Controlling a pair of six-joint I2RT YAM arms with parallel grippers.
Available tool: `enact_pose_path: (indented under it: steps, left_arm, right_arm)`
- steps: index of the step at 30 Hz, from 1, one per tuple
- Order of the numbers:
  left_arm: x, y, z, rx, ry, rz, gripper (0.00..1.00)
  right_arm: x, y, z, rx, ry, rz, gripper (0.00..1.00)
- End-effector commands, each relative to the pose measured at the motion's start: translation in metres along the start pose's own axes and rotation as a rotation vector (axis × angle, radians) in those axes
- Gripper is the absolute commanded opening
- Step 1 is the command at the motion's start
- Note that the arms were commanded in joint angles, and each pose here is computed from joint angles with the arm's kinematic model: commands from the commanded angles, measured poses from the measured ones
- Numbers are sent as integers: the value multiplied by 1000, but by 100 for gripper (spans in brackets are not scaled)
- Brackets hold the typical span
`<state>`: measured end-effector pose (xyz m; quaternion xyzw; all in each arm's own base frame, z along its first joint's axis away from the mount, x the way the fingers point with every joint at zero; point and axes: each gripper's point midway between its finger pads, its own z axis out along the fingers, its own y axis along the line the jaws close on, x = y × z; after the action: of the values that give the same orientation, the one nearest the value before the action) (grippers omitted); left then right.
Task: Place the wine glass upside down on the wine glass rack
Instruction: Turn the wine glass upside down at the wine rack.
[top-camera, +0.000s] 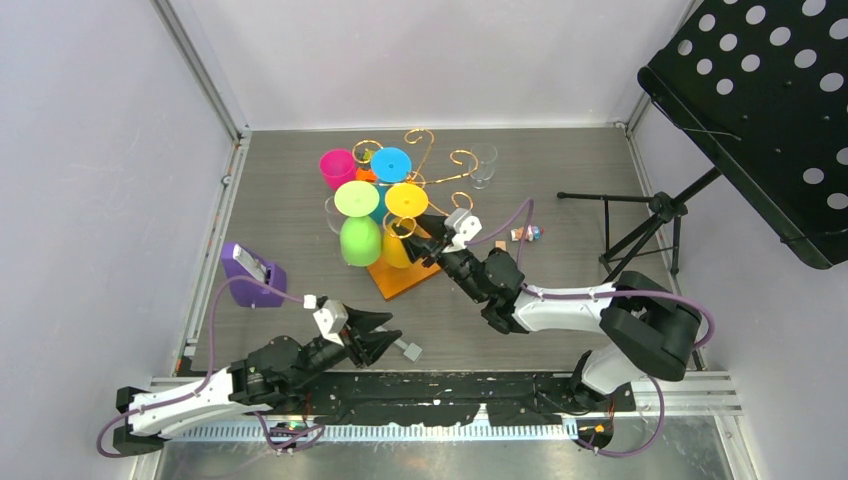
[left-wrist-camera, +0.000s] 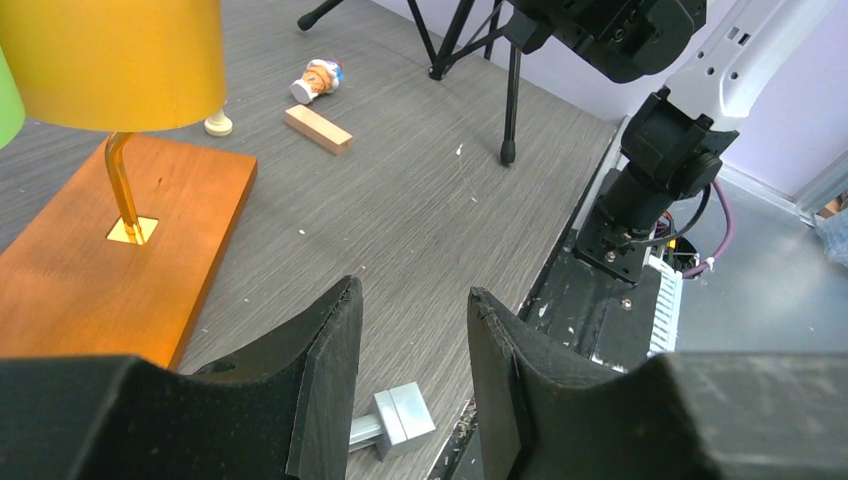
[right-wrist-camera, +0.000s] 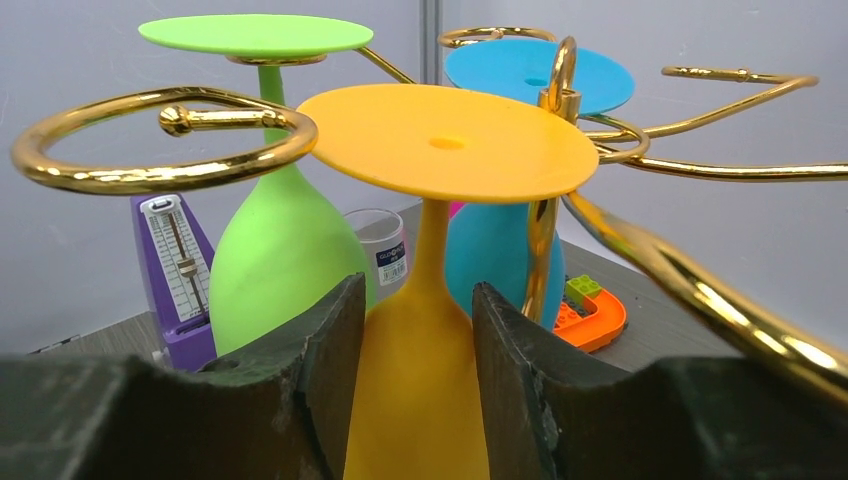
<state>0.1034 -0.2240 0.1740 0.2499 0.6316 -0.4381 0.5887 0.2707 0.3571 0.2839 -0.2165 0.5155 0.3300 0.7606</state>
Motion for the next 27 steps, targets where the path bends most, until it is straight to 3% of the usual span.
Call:
enact_pose_path:
  steps: [1,13,18,27]
  left_arm:
    - [-12,-3,-3,14,-50,-26,43]
    - [-8,0,-5,5,-42,-25,43]
    - [-8,1,-5,3,-42,-25,43]
    - [-8,0,-6,6,-43,-25,43]
  right_arm:
    - [-31,-10,10,61,-101,-4,44]
    - [-34,-7,16,55,-94,-15,21]
    - [-36,-6,16,59,-94,-17,6]
    - [-36,2,11,35,-86,-37,6]
